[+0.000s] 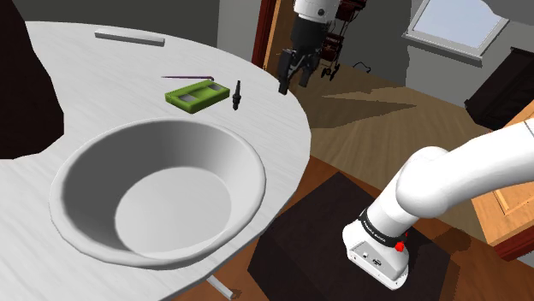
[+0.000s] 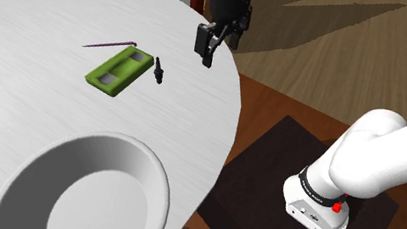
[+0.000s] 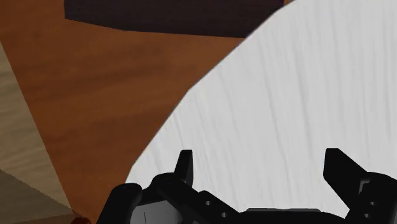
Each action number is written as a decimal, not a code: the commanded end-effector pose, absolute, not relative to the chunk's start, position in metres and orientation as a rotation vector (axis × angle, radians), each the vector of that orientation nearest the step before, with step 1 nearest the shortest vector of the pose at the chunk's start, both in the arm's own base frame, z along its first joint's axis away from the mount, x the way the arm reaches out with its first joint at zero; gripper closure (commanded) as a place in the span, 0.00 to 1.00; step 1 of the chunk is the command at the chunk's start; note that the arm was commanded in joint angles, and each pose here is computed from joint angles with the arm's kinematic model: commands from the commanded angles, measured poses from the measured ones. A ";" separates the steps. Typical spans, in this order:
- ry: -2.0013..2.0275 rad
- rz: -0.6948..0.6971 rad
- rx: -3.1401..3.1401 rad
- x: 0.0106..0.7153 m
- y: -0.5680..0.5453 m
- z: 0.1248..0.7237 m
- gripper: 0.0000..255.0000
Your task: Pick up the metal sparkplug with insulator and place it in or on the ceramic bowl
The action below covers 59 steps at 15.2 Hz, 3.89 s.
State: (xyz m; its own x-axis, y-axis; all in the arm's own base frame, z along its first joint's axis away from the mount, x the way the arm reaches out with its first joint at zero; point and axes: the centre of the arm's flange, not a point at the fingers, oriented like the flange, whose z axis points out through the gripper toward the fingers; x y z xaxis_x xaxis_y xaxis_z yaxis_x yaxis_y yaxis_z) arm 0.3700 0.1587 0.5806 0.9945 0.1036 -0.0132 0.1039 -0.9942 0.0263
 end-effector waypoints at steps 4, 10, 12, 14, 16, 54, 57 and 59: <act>0.166 0.029 3.125 0.392 0.217 0.583 0.00; 0.172 0.081 3.139 0.417 0.281 0.587 0.00; 0.172 0.081 3.139 0.418 0.281 0.577 0.00; 0.172 0.081 3.139 0.418 0.281 0.566 0.00; 0.172 0.081 3.139 0.419 0.281 0.556 0.00; 0.172 0.081 3.139 0.419 0.281 0.648 1.00; 0.172 0.081 3.139 0.419 0.281 0.664 1.00; 0.172 0.081 3.139 0.419 0.281 0.674 1.00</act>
